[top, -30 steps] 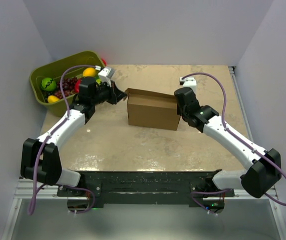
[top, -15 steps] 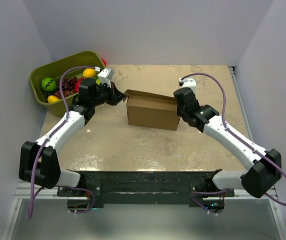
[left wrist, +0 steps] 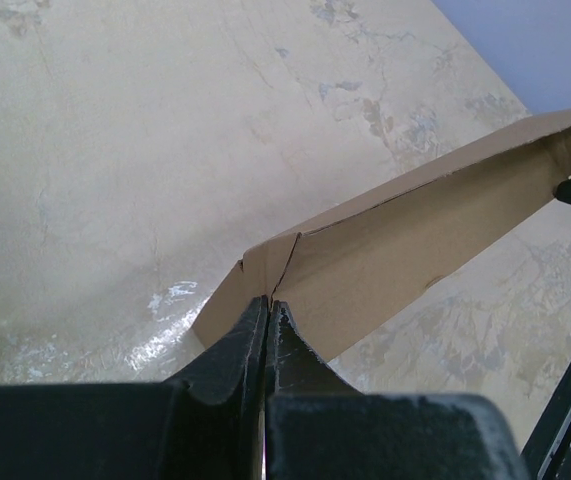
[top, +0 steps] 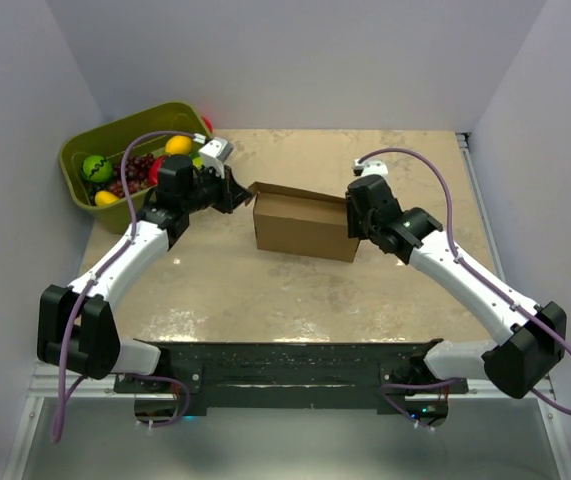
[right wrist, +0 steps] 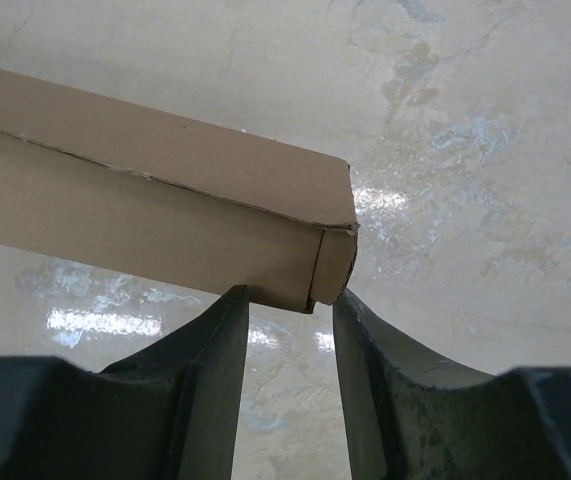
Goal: Fold the paper box
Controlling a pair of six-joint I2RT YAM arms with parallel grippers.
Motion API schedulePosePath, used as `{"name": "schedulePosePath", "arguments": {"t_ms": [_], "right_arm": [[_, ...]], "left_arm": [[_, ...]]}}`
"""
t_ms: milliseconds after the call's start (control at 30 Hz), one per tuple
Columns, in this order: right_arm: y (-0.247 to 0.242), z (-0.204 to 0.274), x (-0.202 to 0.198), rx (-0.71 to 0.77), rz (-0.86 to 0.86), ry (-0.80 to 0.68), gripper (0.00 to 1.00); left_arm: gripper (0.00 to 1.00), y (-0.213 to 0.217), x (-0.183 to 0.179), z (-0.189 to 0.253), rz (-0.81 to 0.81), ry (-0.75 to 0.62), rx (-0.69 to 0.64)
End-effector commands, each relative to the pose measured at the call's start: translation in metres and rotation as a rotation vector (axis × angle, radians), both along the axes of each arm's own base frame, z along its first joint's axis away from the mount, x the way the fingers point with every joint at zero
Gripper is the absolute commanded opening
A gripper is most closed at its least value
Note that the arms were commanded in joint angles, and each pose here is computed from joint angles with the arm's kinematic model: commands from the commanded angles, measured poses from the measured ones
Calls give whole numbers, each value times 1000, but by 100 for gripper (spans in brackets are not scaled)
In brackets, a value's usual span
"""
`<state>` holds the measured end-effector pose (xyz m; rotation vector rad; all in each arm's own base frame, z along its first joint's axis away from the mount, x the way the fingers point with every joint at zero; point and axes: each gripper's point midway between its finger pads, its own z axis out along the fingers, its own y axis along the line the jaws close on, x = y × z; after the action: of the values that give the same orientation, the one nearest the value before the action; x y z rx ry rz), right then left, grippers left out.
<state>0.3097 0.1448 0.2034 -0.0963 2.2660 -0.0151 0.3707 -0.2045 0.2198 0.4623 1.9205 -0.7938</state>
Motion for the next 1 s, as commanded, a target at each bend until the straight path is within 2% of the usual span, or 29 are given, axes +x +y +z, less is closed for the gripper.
{"name": "schedulePosePath", "arguments": {"t_ms": [0,267,600,733,833,933,967], "right_arm": [[-5,22,5,33,-16,-44,43],[-12,37,17,37,-28,-88,43],[-15,44,27,83,-26,-105,36],[-16,42,27,78,-25,-106,26],[-16,37,26,74,-23,-94,12],[-16,35,26,70,-23,-90,2],[-17,34,25,65,-23,-85,0]], "left_arm": [[0,-8,-11,16,-59,-23,2],[0,-7,-10,14,-54,-21,9],[0,-7,-10,15,-54,-23,8],[0,-8,-10,14,-55,-21,7],[0,-8,-11,15,-60,-21,2],[13,-8,-11,14,-57,-22,8],[26,-7,-11,14,-58,-25,12]]}}
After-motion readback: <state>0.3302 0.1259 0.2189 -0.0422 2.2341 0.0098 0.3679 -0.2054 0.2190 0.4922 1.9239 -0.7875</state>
